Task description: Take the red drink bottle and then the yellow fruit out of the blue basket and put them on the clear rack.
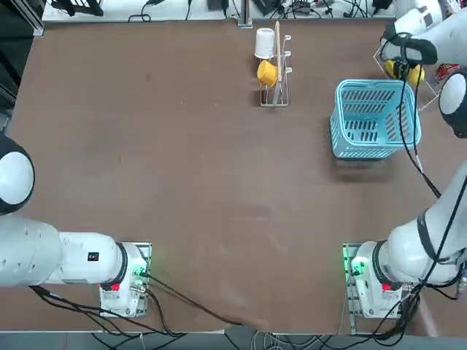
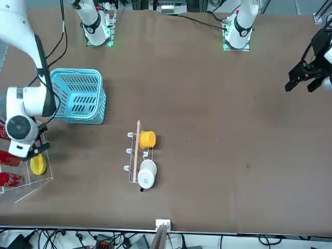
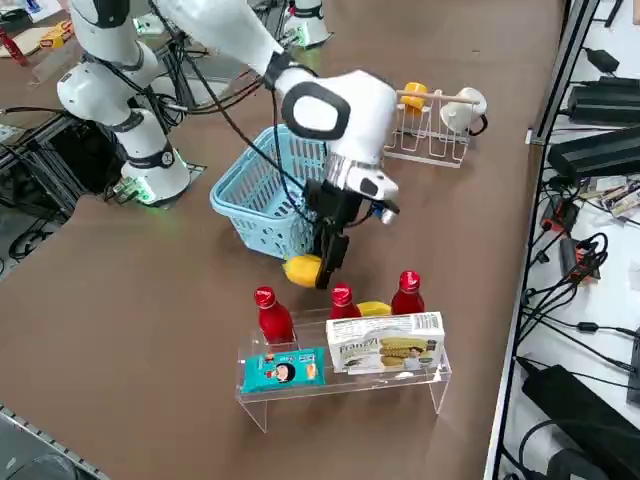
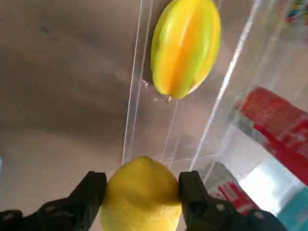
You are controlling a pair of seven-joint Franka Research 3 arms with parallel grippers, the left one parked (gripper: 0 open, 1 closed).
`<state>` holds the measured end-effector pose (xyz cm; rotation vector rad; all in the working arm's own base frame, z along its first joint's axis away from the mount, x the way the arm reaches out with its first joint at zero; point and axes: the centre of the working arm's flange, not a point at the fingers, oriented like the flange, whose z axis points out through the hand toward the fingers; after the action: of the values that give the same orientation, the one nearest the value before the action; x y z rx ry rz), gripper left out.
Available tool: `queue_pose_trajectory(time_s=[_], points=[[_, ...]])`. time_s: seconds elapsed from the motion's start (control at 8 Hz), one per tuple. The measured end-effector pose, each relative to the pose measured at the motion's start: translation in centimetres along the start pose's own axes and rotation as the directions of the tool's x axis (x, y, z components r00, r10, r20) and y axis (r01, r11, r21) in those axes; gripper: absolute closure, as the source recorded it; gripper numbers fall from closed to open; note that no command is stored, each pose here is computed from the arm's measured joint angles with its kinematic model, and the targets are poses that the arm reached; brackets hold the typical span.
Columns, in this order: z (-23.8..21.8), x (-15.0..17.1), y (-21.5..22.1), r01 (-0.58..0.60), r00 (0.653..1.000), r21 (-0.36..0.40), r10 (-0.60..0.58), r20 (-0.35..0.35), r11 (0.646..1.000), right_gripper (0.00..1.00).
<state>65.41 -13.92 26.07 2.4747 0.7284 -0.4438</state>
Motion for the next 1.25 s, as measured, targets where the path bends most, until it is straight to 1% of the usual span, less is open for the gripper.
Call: queue_pose_trajectory(time_s=[0.12,0.38,0.88,1.25], points=[[1.9,0.1,-0.1,0.014,1.000,0.003,-0.014,0.017,1.000,0.13],[4.2,0.4,-0.4,0.064,0.997,-0.028,-0.062,0.053,0.998,0.13],[6.2,1.5,-1.2,0.110,0.993,-0.056,-0.107,0.049,0.992,0.13],[7.0,1.6,-1.2,0.130,0.990,-0.073,-0.125,0.060,0.989,0.13]])
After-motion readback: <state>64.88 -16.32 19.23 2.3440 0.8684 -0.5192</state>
